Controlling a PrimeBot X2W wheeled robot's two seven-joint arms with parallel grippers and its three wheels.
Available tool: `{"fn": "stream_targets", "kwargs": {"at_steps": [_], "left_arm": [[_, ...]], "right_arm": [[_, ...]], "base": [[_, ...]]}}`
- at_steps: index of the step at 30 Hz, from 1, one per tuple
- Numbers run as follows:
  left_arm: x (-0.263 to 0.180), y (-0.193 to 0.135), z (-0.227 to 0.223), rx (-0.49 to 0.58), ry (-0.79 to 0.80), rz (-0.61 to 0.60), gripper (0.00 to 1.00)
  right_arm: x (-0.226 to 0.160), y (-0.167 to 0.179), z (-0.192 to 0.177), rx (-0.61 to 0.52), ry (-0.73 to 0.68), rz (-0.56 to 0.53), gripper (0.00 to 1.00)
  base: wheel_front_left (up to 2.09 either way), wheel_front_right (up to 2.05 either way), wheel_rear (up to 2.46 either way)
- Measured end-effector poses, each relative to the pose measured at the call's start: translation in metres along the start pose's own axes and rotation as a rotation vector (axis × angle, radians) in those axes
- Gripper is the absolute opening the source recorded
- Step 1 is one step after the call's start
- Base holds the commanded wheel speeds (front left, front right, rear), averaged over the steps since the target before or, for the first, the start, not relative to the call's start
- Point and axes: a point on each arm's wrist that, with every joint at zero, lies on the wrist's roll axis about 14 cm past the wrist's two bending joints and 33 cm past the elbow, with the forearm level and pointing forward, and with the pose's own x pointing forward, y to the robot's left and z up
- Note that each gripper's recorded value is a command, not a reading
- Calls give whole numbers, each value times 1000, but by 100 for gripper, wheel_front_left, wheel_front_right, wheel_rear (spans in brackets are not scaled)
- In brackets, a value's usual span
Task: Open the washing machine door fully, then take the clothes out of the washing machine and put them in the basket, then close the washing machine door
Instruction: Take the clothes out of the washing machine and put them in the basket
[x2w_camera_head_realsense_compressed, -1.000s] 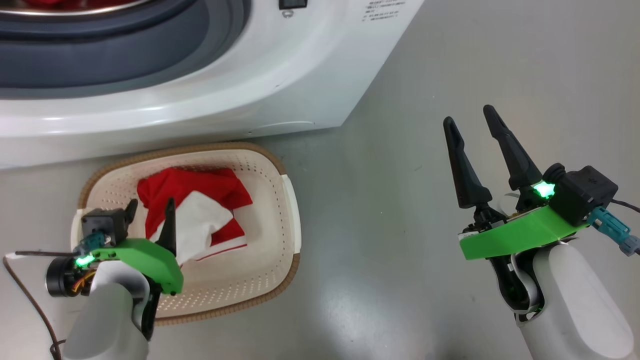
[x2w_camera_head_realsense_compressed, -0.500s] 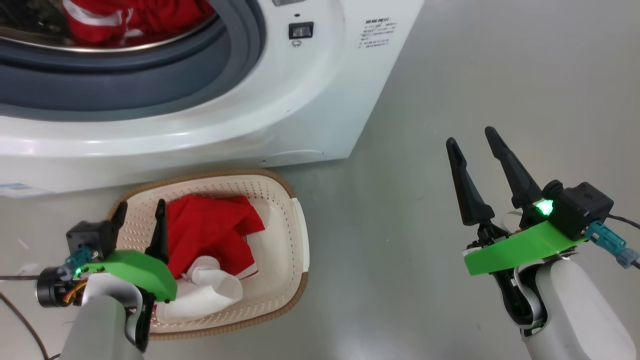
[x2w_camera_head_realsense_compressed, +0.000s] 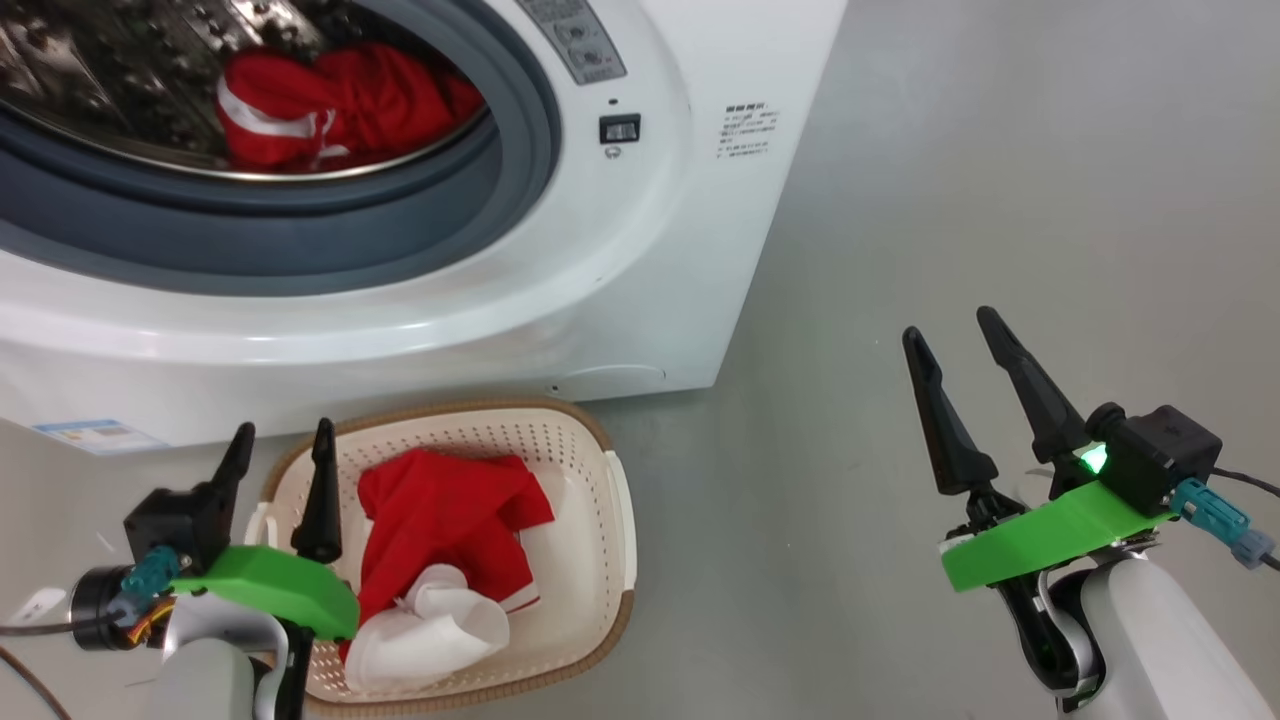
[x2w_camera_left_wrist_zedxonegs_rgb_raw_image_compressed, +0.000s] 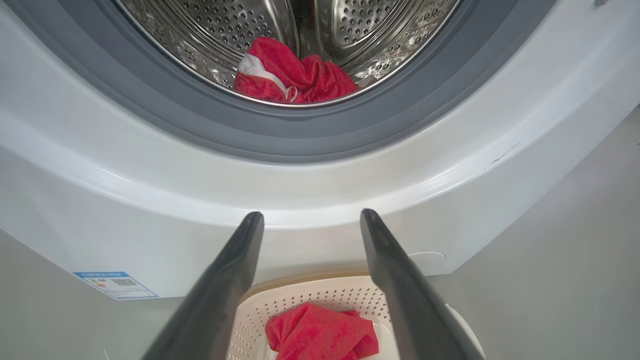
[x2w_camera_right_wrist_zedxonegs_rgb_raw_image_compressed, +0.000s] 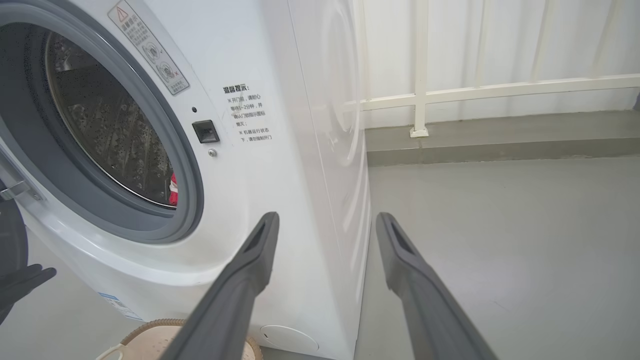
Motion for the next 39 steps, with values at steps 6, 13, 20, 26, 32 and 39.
{"fn": "stream_targets", "kwargs": {"at_steps": [6, 13, 20, 26, 32, 39], "left_arm": [[-14, -3, 24, 5, -78, -4, 100], [-43, -2, 58, 27, -195, -4, 100], [-68, 1, 75, 47, -260, 6, 100], [-88, 10, 83, 51, -298, 34, 100], [-109, 23, 80, 56, -304, 75, 100], [-119, 27, 80, 64, -310, 86, 100]], "right_arm": [[-13, 3, 4, 6, -3, 1, 100], [-31, 6, 12, 1, -16, 4, 100], [-46, 5, 15, -2, -21, 1, 100], [-57, 5, 16, -2, -23, -4, 100], [-66, 1, 20, -5, -33, -18, 100], [-71, -4, 19, 3, -33, -41, 100]], "base": [[0, 0, 0], [0, 0, 0], [0, 0, 0], [0, 0, 0], [0, 0, 0], [0, 0, 0]]}}
